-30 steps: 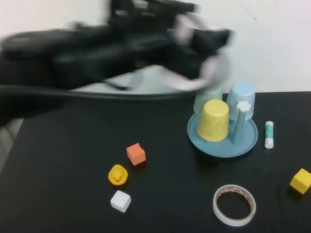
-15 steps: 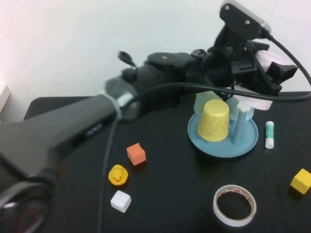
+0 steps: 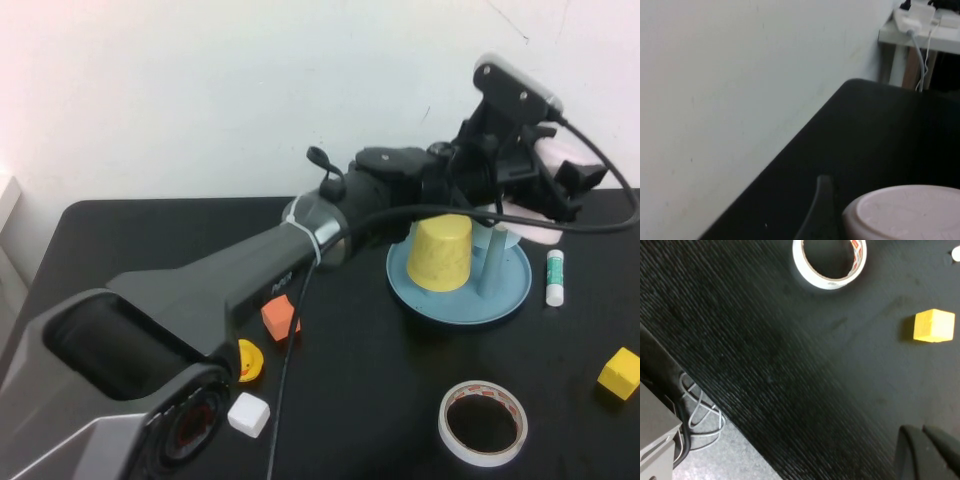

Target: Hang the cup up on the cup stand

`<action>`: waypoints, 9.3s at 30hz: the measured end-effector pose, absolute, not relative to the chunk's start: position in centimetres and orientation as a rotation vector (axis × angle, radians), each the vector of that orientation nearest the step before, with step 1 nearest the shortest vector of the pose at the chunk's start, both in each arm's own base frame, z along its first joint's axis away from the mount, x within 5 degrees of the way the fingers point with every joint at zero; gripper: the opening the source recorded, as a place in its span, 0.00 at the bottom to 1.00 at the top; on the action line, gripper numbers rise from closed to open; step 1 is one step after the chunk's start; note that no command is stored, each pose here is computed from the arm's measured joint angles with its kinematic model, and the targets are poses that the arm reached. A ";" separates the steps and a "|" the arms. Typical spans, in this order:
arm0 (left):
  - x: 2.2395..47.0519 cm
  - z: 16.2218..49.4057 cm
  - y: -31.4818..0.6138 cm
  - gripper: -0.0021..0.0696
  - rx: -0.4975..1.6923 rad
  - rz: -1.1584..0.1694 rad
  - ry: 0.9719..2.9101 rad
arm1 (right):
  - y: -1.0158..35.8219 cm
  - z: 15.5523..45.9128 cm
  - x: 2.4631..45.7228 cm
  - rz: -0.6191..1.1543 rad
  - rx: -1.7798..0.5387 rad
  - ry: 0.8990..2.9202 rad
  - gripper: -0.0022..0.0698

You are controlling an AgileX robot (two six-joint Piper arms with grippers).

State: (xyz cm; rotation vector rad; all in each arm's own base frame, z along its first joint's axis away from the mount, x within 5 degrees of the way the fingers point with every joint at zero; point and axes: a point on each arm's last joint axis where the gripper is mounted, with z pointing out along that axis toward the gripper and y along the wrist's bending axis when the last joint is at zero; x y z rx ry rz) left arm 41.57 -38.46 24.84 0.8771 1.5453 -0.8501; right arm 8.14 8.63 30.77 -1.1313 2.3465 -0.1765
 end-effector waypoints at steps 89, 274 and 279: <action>35.7 46.0 -31.5 0.07 1.051 -0.262 1.068 | 8.6 30.8 8.1 -0.165 -1.099 2.362 0.03; 5.2 17.6 -0.9 0.03 0.100 -0.134 1.839 | 0.0 22.6 5.1 -0.120 -0.143 1.641 0.03; 5.2 17.6 -0.9 0.03 0.100 -0.134 1.839 | -0.5 19.2 5.4 -0.175 -0.064 1.724 0.03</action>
